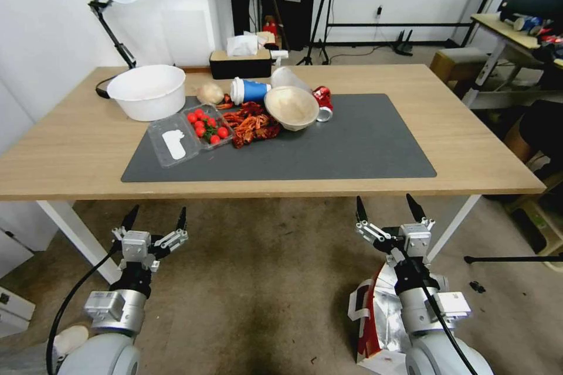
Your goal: Pick up the food delivery bag from the floor and place it on the table.
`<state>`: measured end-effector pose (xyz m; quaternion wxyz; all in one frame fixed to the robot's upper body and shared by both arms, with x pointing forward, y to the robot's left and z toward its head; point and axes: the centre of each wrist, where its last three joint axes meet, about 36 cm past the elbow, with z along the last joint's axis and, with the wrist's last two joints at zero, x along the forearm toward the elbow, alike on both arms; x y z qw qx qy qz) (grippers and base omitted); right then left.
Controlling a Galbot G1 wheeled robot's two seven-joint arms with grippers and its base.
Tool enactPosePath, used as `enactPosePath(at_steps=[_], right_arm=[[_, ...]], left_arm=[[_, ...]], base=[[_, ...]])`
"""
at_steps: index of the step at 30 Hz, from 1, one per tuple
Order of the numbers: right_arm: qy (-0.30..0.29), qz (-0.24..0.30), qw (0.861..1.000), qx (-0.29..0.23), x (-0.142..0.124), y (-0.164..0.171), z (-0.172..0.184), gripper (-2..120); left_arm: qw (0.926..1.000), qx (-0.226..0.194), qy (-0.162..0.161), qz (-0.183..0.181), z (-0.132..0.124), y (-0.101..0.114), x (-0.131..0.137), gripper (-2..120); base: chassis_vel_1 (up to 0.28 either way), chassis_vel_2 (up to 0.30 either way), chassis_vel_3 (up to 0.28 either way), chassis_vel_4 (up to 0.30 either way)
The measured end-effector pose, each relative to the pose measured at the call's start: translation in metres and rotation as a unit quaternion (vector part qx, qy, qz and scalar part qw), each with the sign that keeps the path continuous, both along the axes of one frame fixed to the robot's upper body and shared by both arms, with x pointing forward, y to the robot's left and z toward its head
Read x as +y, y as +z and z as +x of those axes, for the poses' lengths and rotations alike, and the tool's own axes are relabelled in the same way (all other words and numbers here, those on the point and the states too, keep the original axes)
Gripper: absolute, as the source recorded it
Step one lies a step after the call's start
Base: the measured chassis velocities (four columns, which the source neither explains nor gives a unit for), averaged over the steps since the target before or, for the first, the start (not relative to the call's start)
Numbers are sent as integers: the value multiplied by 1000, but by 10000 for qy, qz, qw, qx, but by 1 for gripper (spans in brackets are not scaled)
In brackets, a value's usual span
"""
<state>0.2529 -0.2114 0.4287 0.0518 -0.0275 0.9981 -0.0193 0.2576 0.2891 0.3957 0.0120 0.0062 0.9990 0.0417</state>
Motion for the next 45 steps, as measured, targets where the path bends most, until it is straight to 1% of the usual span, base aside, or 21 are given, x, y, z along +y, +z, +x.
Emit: enactPosePath(at_steps=[31,45], right_arm=[[19,13,10000,18,0,-2,-2,100],[48,26,10000,21,2,-4,-5,100]], left_arm=[[10000,14,-57,56,0,-4,-2,100],[10000,7,-42,-26,0,-4,-6,100]], base=[[0,0,0,0],[0,0,0,0]])
